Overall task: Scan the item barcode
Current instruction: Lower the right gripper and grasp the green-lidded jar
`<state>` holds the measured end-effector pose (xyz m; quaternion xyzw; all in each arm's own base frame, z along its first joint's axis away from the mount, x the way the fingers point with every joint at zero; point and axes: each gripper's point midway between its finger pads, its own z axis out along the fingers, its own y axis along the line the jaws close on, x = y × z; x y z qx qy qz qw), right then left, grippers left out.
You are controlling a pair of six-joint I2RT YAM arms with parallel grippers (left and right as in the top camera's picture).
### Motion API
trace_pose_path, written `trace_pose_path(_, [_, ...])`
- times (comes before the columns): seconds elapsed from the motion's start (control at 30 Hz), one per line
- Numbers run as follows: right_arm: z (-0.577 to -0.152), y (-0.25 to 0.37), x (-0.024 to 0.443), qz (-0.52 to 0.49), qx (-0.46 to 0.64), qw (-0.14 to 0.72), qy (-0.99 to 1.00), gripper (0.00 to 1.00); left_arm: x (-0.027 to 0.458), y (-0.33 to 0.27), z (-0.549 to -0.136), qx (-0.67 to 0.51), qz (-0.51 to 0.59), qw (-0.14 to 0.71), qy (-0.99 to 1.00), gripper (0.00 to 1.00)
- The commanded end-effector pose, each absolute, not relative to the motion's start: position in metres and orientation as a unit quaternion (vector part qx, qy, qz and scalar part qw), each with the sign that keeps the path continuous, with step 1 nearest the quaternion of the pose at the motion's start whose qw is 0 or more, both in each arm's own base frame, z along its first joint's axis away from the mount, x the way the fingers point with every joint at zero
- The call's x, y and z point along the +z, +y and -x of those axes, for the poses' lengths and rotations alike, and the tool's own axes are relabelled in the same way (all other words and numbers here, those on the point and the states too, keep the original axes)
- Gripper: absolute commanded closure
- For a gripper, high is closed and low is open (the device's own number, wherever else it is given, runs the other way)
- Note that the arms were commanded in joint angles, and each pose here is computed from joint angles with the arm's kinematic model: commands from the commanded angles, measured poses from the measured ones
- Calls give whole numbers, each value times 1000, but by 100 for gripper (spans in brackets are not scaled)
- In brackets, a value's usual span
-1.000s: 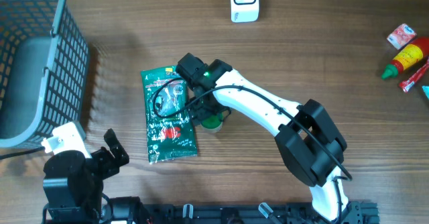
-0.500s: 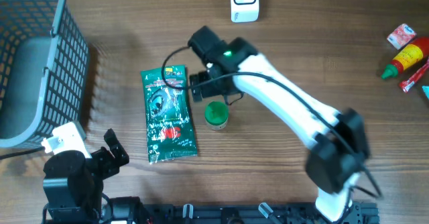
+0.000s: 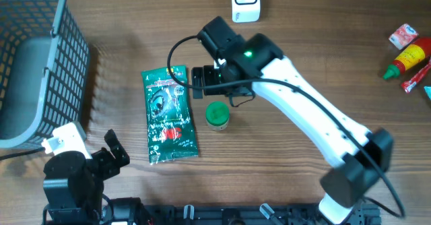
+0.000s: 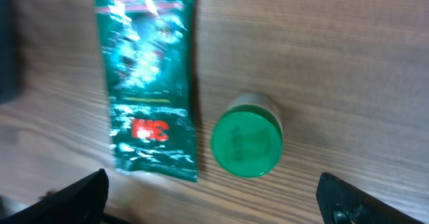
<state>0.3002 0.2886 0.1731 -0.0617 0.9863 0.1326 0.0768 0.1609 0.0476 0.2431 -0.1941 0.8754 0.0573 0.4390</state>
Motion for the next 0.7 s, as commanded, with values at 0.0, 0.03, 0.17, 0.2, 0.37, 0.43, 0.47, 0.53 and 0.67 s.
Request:
trace_pose_path(0.0, [-300,288,124,37,90,20,995,1,245,46,-161,54,190,442,875,0])
trace_pose_path(0.03, [-301,287,115,34,78,15,996,0,245,46,-161,54,190,442,875,0])
trace_pose_path(0.17, [-302,288,83,29,56,-12,998,0,245,46,-161,54,190,442,875,0])
trace_pose_path(0.2, [-301,288,78,29,52,-17,998,1,245,46,-161,54,190,442,875,0])
trace_pose_path(0.37, [-293,281,60,18,32,-41,998,0,245,46,-161,54,190,442,875,0])
trace_pose_path(0.43, [-290,278,50,17,27,-47,998,1,245,46,-161,54,190,442,875,0])
trace_pose_path(0.47, [-288,279,46,17,32,-50,998,1,245,46,-161,54,190,442,875,0])
trace_pose_path(0.53, [-286,281,41,15,39,-55,998,1,245,46,-161,54,190,442,875,0])
trace_pose_path(0.67, [-285,284,37,18,42,-52,998,0,245,46,-161,54,190,442,875,0])
